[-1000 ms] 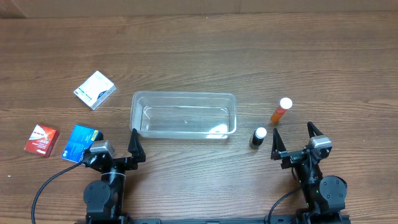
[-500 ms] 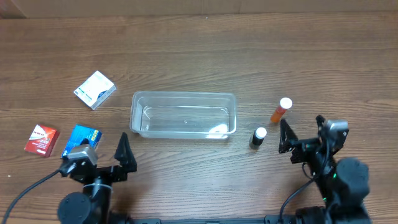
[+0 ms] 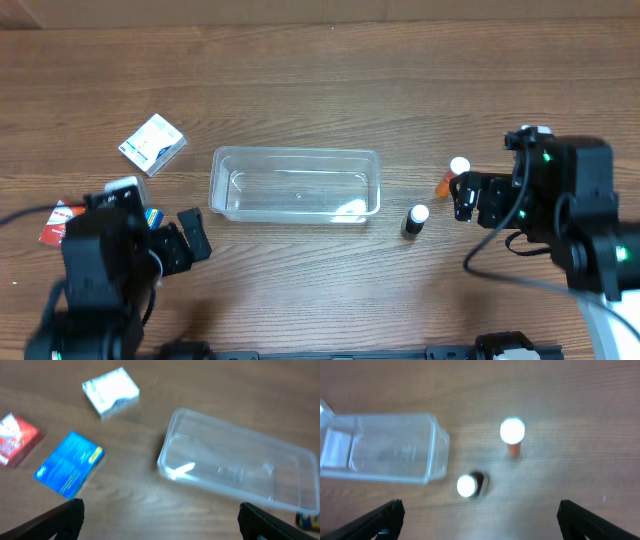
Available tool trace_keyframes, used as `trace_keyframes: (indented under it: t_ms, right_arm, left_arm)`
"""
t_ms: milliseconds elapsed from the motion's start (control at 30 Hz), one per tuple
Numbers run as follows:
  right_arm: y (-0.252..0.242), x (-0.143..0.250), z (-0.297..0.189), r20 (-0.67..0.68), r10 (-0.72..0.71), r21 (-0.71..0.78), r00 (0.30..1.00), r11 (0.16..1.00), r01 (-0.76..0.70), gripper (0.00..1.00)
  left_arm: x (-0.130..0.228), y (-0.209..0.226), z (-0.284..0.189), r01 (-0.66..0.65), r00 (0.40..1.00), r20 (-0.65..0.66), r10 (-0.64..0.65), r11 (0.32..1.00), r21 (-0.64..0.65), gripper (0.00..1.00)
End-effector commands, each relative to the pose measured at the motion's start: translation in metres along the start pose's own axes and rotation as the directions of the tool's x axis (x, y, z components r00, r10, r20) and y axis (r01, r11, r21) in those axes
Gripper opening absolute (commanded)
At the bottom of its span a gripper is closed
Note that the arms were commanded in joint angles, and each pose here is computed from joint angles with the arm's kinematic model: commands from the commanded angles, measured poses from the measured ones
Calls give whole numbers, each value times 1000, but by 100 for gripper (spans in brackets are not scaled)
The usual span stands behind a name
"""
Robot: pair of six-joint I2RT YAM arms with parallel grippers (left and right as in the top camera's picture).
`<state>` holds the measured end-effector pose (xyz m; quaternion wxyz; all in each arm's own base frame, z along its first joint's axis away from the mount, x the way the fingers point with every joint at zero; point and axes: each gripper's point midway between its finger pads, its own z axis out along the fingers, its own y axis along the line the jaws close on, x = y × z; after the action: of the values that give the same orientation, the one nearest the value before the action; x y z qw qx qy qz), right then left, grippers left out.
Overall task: Pack container
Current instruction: 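Reach the right gripper to the small black-capped bottle and grasp it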
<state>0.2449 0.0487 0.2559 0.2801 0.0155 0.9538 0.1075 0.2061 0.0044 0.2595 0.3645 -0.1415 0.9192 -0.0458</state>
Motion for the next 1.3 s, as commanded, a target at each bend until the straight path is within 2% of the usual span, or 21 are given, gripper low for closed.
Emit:
trace_keyframes:
  t_ms: [0,100,233,433,533,867,1267]
  right_arm:
    - [7,0,2,-74,13,-33,997,999,-16,100]
    - [7,5,14,-141,33,-36,990,999,-38,100]
    - [4,17,28,-245,143,9,959,989,-145,100]
    - [6,31,57,-382,156,53,911,988,-147,100]
    - [-3,33,70,-403,212,136,890,976,-171,100]
    - [-7,51,107,-512,248,194,823,966,-170,100]
    - [13,77,136,-530,196,184,825,976,-113,100]
  left_arm:
    - [-10,-6,1,-1,997,-83,0,1000,-8,100]
    - [-3,-9,10,0,986,-165,-1,1000,-6,100]
    - [2,-7,17,-1,977,-211,-3,1000,-21,100]
    - [3,-7,23,-2,972,-234,-4,1000,-29,100]
    - [4,-7,23,-3,972,-236,-4,1000,-29,100]
    - [3,-7,24,-3,971,-238,-5,1000,-30,100]
    - [2,-7,26,-3,971,-239,-5,1000,-31,100]
